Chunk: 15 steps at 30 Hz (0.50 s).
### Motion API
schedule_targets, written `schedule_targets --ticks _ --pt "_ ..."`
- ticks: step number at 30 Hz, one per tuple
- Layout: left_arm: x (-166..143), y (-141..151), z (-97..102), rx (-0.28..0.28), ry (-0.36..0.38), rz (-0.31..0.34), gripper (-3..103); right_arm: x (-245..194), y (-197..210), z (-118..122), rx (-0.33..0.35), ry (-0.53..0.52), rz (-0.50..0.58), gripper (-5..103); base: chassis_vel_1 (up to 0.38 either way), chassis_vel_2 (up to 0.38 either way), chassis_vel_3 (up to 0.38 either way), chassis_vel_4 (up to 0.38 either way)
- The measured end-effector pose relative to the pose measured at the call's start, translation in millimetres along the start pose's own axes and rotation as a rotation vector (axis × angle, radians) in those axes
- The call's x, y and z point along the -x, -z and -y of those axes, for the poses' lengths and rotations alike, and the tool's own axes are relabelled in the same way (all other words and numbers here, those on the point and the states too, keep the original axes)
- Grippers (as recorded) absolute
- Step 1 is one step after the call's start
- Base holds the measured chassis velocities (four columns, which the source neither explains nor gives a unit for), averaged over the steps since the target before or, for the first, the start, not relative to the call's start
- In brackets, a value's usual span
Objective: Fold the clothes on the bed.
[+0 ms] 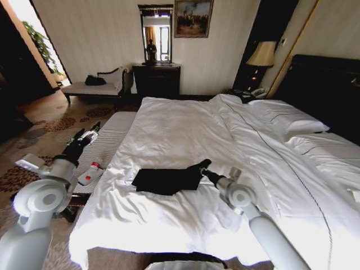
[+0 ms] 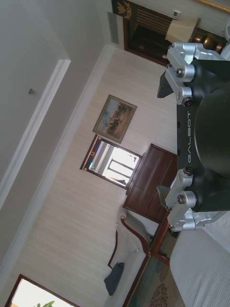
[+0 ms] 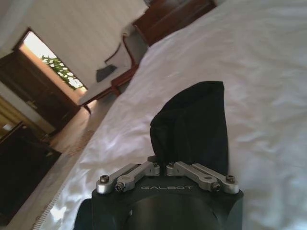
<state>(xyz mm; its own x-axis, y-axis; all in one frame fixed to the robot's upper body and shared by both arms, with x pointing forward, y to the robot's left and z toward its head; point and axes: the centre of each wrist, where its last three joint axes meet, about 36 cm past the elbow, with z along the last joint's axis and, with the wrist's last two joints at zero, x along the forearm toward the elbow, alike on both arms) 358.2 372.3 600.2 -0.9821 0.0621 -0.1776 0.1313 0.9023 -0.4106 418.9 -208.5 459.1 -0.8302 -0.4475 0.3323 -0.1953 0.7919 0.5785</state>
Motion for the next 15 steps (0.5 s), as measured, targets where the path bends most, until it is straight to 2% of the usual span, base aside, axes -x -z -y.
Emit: schedule_targets --ticks 2,7,15 --pt "-3 -1 -1.1 0.005 0.006 -0.009 100 21 -11 -11 -0.029 0.044 -0.009 1 0.000 0.000 0.000 0.000" --pt "-7 3 -3.9 0.014 0.018 -0.009 100 47 -25 -30 -0.050 0.096 -0.040 1 0.000 0.000 0.000 0.000" --pt "-8 13 -10.1 0.026 0.034 -0.005 100 91 -68 -79 -0.090 0.202 -0.135 1 0.000 0.000 0.000 0.000"
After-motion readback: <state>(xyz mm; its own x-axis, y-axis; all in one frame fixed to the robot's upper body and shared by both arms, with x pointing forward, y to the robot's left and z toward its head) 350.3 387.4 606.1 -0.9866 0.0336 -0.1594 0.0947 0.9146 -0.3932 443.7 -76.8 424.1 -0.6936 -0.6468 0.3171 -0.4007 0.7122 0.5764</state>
